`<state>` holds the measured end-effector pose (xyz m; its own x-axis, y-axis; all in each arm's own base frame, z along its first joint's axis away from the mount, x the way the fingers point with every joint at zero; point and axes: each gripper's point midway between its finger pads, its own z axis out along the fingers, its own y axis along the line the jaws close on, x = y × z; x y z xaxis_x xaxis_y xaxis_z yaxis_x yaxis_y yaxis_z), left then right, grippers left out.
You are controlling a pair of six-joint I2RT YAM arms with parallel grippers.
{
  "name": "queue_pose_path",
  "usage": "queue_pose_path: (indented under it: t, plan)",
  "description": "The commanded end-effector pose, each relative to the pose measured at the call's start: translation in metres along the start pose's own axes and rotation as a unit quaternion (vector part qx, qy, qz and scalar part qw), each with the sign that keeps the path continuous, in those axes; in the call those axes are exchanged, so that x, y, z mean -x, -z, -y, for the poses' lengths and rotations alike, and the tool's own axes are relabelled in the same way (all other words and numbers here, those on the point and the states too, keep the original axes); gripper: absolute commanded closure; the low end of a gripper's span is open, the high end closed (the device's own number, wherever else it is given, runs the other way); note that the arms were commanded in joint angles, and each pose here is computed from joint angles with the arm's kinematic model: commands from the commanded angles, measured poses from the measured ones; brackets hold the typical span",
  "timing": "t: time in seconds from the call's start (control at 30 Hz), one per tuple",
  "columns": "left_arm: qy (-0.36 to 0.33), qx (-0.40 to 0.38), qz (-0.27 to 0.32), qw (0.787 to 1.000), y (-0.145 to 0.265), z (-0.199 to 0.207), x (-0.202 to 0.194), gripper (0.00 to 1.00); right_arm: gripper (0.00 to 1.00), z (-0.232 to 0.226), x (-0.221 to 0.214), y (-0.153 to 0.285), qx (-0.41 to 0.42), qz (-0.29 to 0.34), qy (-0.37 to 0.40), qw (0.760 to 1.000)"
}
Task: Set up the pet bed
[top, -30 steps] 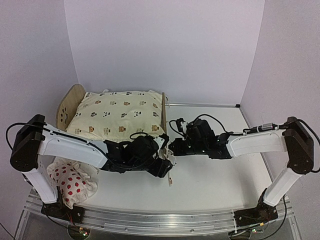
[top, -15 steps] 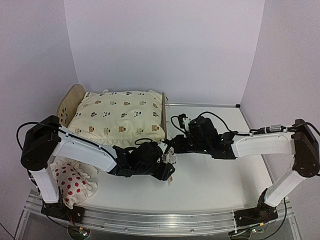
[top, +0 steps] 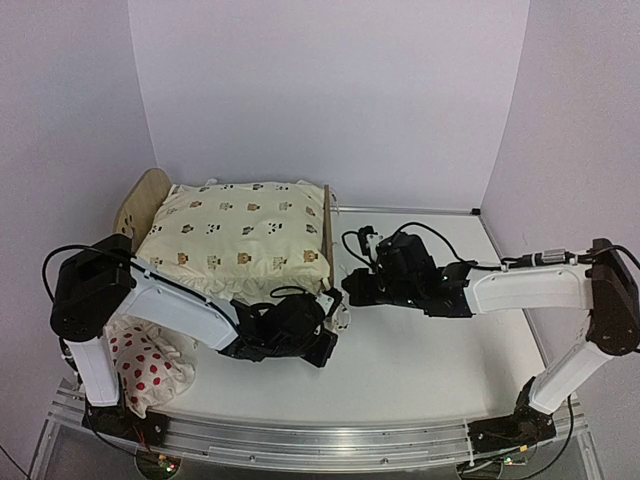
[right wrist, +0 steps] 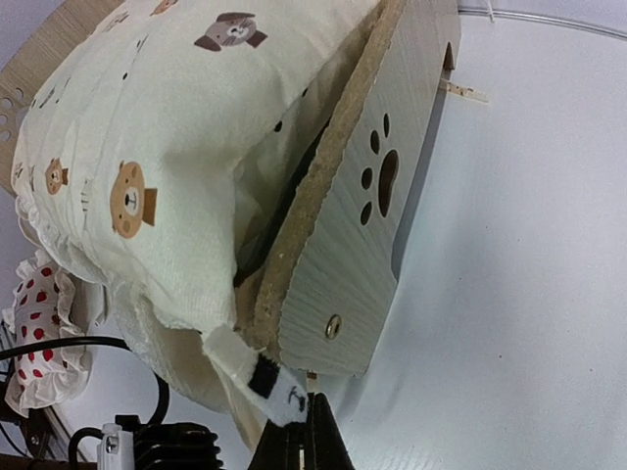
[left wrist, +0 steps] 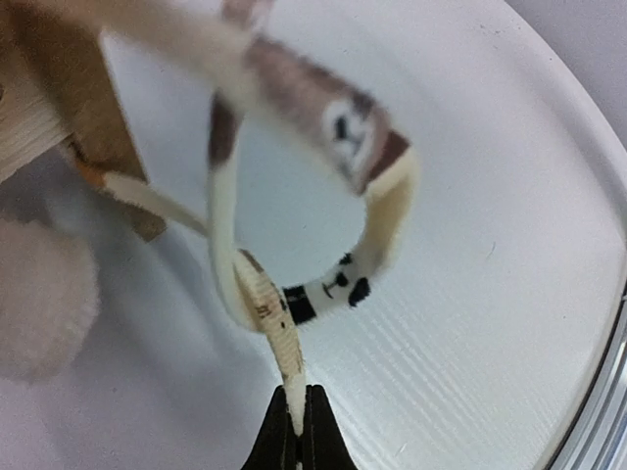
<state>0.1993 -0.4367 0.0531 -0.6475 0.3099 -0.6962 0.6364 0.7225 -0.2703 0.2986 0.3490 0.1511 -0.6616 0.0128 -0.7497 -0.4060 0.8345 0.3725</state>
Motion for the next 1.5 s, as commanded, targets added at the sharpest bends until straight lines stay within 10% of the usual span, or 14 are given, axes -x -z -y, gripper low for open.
queue_pose_path:
  t: [0.0, 0.5, 0.9, 1.47]
  plan:
    - [0.011, 0.041, 0.021, 0.999, 0.027, -0.028, 0.006, 1.0, 1.0, -0.016, 0.055, 0.02, -0.003, 0.068, 0.028, 0.997]
    - [0.028, 0.175, -0.036, 0.983, 0.056, -0.122, -0.046, 1.0, 1.0, 0.039, 0.189, 0.036, -0.028, 0.157, -0.021, 0.987]
    - [0.066, 0.158, -0.112, 0.979, 0.047, -0.118, -0.085, 1.0, 1.0, 0.084, 0.233, 0.027, -0.068, 0.166, -0.052, 0.982]
    - [0.074, 0.132, -0.026, 0.988, 0.083, -0.102, -0.027, 1.0, 1.0, 0.056, 0.116, 0.059, 0.082, 0.022, -0.101, 0.991]
